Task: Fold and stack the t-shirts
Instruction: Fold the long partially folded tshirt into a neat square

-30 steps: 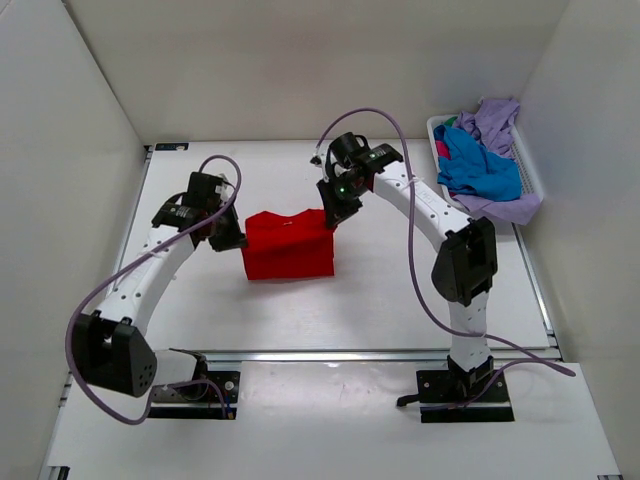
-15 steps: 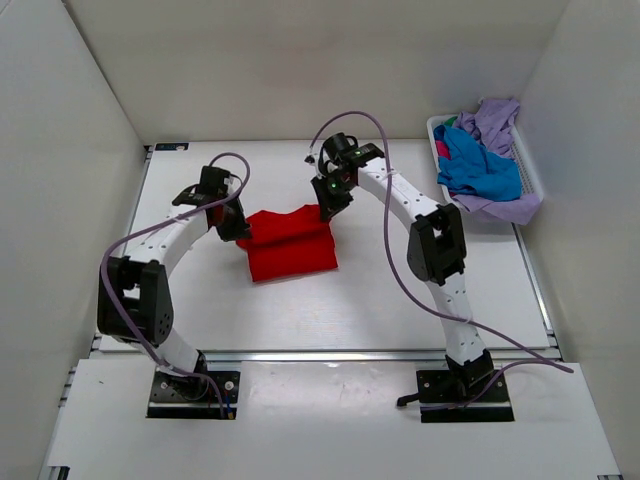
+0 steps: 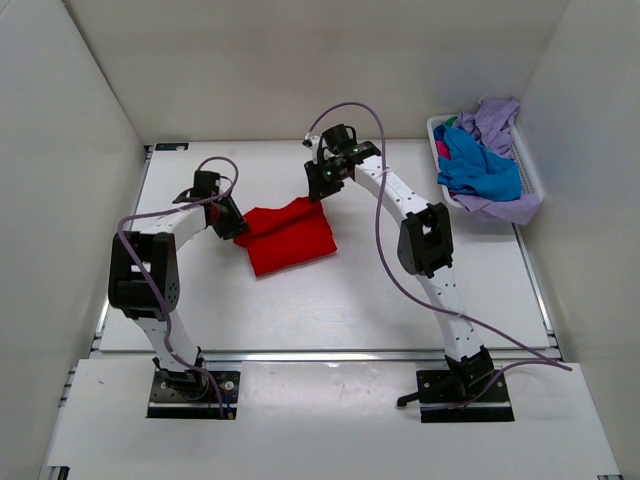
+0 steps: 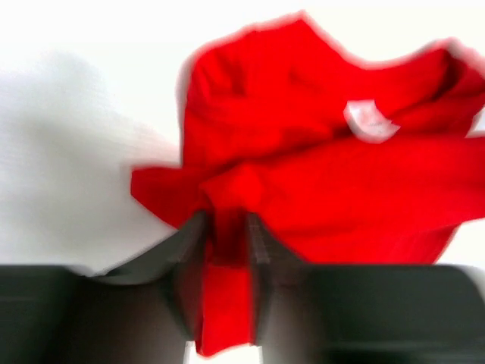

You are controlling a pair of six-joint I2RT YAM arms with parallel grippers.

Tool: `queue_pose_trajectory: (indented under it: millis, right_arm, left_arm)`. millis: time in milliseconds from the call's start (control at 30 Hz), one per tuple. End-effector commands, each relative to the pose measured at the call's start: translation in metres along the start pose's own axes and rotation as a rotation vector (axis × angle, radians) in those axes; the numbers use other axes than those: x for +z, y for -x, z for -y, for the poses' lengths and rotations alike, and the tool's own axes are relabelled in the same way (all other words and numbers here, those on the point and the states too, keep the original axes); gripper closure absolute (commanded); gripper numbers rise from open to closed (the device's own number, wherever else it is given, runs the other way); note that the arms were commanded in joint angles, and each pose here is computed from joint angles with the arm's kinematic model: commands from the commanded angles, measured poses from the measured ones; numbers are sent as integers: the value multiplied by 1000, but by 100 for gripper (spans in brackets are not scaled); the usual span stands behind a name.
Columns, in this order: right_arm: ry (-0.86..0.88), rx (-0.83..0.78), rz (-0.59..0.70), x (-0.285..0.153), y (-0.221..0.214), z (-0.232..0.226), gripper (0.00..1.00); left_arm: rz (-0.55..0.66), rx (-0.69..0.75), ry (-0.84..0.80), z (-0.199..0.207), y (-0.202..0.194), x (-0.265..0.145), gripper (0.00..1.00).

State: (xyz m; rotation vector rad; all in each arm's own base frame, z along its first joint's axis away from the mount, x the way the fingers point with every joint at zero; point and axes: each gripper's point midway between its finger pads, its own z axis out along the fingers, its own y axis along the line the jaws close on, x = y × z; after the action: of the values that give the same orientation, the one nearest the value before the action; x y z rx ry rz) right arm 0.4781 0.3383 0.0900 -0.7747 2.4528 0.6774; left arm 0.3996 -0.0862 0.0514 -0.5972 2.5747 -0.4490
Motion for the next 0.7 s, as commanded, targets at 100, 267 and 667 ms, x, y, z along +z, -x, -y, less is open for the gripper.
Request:
queue_pose_trajectory:
  millis: [100, 267, 667]
  right_arm:
    - [24, -55, 362, -39, 102, -9, 61]
    - [-24, -69, 414, -54, 118, -3, 55]
    - [-154, -152, 265, -116, 72, 18, 55]
  left_arm:
    - [315, -202, -217, 29, 74, -30, 50]
    - [469, -238, -311, 32, 116, -51, 35]
    - [220, 194, -108, 26, 59, -28, 30]
